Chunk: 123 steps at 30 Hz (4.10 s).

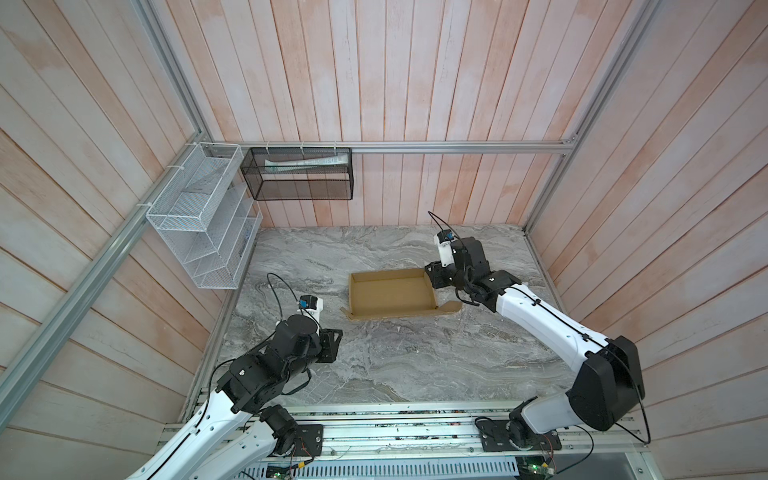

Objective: Fold the paper box

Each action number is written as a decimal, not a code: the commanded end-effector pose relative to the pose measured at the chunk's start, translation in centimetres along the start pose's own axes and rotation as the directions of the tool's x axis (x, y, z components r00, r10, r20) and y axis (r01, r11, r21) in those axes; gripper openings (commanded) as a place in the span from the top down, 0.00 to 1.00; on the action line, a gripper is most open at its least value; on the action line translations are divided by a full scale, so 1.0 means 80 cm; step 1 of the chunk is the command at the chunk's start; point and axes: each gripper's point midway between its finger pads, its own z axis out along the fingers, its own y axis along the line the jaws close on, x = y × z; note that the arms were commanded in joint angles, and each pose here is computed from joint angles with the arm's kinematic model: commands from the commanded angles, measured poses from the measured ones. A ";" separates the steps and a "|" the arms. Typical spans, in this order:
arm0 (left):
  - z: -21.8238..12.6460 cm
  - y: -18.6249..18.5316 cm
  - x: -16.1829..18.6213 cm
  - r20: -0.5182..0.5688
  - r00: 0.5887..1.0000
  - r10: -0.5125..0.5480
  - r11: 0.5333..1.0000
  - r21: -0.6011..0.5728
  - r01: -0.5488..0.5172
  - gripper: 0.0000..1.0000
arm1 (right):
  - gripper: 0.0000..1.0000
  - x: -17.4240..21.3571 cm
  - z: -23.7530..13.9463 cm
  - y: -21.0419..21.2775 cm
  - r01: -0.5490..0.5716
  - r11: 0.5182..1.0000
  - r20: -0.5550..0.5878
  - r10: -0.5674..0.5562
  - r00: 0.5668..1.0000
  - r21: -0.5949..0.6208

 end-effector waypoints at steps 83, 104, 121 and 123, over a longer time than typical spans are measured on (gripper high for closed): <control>0.140 0.009 -0.075 0.329 0.937 -0.114 0.993 0.001 0.121 0.64 | 0.65 0.097 0.002 0.022 0.013 0.980 -0.118 -0.037 0.992 -0.197; 0.175 0.023 -0.103 0.313 0.947 -0.078 0.995 -0.035 0.093 0.64 | 0.64 0.092 0.003 0.096 0.084 0.946 -0.124 -0.128 0.984 -0.312; 0.190 0.013 -0.143 0.316 0.946 -0.073 0.997 0.003 0.076 0.64 | 0.64 0.080 -0.007 0.094 0.080 0.961 -0.075 -0.103 0.992 -0.265; 0.190 0.009 -0.141 0.309 0.947 -0.086 0.996 0.025 0.082 0.64 | 0.64 0.080 -0.006 0.087 0.071 0.966 -0.071 -0.091 0.993 -0.249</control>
